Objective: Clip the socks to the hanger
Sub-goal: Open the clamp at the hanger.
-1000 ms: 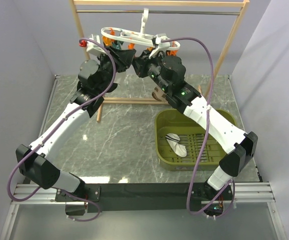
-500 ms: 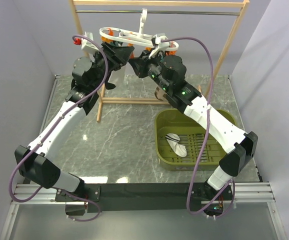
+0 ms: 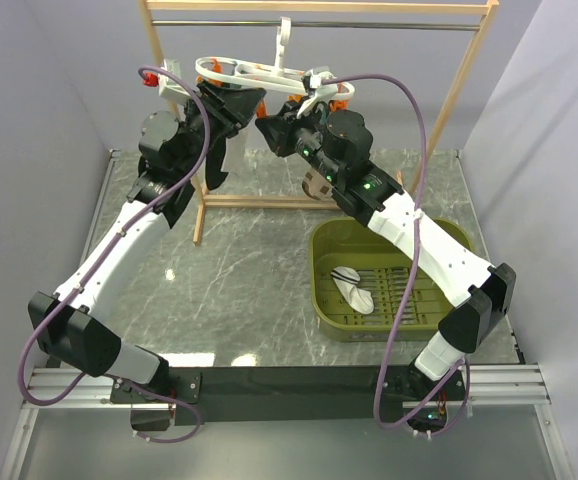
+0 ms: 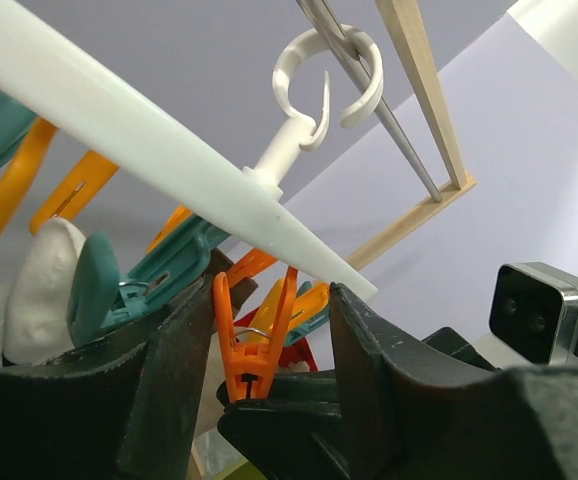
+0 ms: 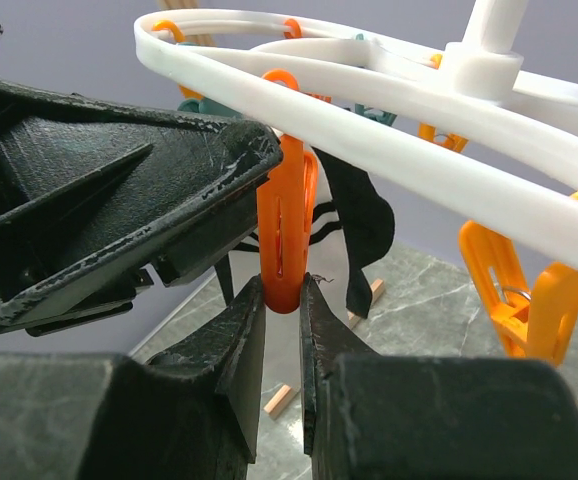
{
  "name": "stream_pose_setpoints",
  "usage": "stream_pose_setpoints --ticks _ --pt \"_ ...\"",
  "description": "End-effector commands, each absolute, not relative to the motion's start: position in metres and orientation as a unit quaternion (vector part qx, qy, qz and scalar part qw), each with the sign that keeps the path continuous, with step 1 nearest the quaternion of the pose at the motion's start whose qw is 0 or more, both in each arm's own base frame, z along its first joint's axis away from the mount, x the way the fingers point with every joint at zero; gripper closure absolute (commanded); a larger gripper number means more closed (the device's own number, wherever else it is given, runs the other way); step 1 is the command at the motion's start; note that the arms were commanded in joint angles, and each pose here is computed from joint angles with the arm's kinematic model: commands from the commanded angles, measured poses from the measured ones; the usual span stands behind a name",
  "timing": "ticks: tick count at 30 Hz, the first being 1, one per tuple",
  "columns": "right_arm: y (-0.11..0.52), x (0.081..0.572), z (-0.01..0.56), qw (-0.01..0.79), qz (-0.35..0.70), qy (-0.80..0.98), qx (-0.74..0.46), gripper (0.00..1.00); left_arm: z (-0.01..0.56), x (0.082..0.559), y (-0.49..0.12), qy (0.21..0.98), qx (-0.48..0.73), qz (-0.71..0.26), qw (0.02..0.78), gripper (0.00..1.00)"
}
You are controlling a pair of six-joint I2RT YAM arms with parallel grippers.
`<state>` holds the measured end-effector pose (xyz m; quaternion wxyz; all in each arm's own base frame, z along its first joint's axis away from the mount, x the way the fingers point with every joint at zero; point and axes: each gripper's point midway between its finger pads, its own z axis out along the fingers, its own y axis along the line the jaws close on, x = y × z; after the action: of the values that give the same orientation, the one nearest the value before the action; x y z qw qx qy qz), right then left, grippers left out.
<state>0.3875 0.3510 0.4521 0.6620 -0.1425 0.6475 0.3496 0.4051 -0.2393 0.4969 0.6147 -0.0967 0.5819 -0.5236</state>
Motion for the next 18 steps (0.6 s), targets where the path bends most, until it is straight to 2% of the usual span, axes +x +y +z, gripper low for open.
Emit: stream_pose_setpoints --ticks 1,9,18 --pt "0.338 0.371 0.502 0.694 0.368 0.603 -0.137 0.93 0.531 0.391 -0.238 0.544 -0.075 -0.549 0.630 0.46" --pt "0.338 0.372 0.502 0.696 0.363 0.604 -0.139 0.94 0.529 0.393 -0.242 0.546 -0.067 -0.550 0.629 0.61" --pt "0.338 0.374 0.501 0.699 0.350 0.605 -0.150 0.94 0.522 0.392 -0.243 0.552 -0.043 -0.534 0.639 0.53"
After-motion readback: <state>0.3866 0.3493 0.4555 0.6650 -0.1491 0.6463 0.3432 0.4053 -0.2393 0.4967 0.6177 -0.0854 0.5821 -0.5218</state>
